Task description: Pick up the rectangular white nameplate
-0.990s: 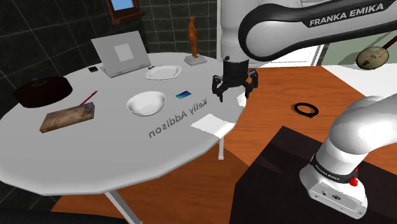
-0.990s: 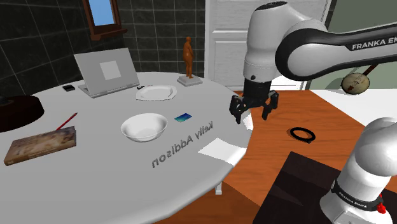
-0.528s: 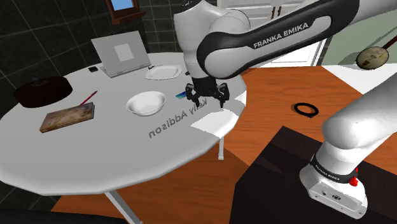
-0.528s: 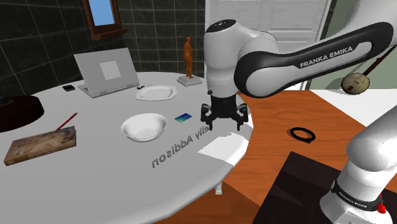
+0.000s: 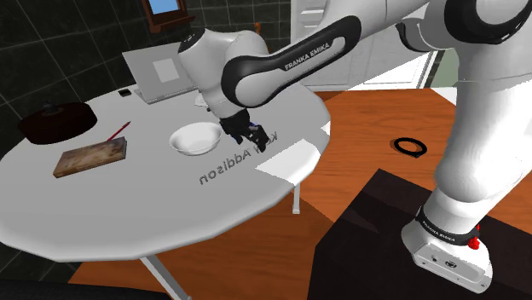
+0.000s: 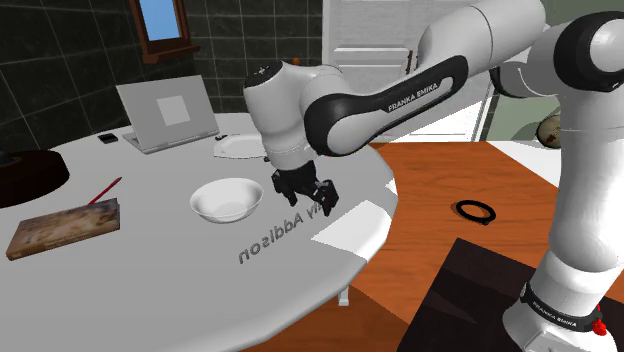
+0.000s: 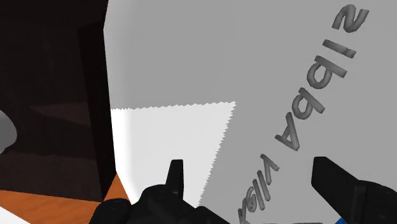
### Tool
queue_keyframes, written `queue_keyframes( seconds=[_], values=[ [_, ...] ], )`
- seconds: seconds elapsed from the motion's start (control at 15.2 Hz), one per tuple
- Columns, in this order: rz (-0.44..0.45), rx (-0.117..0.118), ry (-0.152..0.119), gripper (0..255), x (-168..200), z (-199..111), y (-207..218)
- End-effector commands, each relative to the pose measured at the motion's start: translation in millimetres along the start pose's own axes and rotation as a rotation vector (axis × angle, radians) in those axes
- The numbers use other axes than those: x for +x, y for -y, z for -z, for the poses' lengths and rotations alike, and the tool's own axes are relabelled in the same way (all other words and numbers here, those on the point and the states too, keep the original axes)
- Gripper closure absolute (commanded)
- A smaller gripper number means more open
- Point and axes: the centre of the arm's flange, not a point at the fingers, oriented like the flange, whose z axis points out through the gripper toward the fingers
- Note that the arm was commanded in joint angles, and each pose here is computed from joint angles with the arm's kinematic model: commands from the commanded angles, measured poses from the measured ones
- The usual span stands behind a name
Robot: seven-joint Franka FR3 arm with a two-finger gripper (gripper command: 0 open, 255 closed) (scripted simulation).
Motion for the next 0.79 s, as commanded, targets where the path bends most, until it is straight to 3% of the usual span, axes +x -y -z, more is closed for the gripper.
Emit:
queue_keyframes(
  seconds=[0.0,0.2,0.73],
  values=[
    [-0.100,-0.021,-0.031,0,-7,-10,29],
    [-0.217,-0.049,-0.059,0,-9,-21,67],
    [-0.217,-0.049,-0.059,0,-23,-59,69]
  ],
)
